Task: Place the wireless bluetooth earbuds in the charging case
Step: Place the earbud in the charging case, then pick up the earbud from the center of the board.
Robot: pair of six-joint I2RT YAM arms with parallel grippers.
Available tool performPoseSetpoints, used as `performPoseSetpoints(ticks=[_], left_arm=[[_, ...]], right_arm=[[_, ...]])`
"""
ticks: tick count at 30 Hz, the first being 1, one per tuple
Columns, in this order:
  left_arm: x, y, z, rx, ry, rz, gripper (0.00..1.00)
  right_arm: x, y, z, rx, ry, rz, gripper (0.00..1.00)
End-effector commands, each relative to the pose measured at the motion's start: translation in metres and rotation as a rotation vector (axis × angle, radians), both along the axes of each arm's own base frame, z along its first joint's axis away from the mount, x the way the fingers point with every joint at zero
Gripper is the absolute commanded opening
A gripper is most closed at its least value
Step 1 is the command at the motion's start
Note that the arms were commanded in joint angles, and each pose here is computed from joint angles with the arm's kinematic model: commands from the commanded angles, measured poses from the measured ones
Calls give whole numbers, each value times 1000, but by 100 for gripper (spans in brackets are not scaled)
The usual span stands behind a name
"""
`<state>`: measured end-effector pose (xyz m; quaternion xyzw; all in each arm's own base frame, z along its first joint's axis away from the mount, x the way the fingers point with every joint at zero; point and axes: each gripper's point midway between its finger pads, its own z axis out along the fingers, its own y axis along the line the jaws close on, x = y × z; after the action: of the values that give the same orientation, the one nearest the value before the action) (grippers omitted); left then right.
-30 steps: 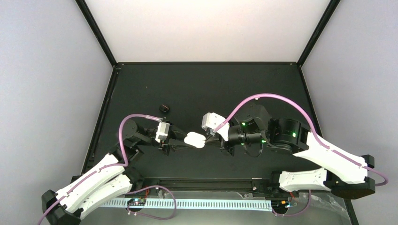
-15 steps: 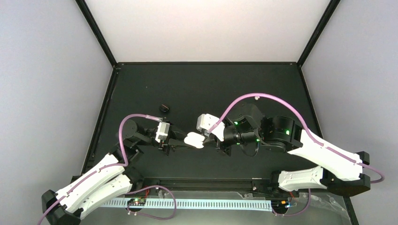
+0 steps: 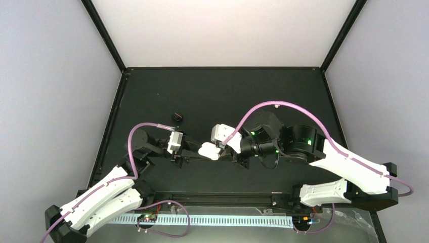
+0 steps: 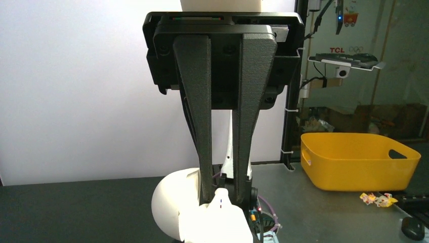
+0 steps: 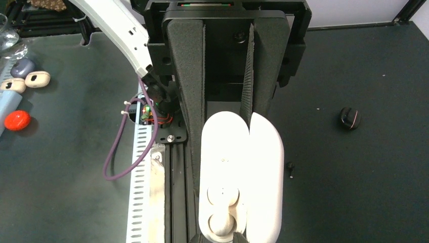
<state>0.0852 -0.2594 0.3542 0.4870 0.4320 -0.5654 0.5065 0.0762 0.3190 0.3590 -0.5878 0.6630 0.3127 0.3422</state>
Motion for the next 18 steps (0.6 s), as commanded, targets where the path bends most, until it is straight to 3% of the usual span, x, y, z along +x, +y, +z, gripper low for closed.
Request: performPoseSetpoints(ticks=[1, 5, 12, 18], left_arm=[[-8, 5, 27, -59, -83, -12, 2], [-7, 4, 24, -53, -80, -9, 2], [-5, 4, 23, -48, -89, 9, 2], [-9, 9, 34, -64, -119, 24, 2]], right_arm=[[-4, -6, 15, 34, -3, -3, 16], [-8, -11, 26, 64, 3, 0, 21], [-8, -45, 80, 257, -52, -70, 41], [82, -80, 107, 494, -193, -567, 51]])
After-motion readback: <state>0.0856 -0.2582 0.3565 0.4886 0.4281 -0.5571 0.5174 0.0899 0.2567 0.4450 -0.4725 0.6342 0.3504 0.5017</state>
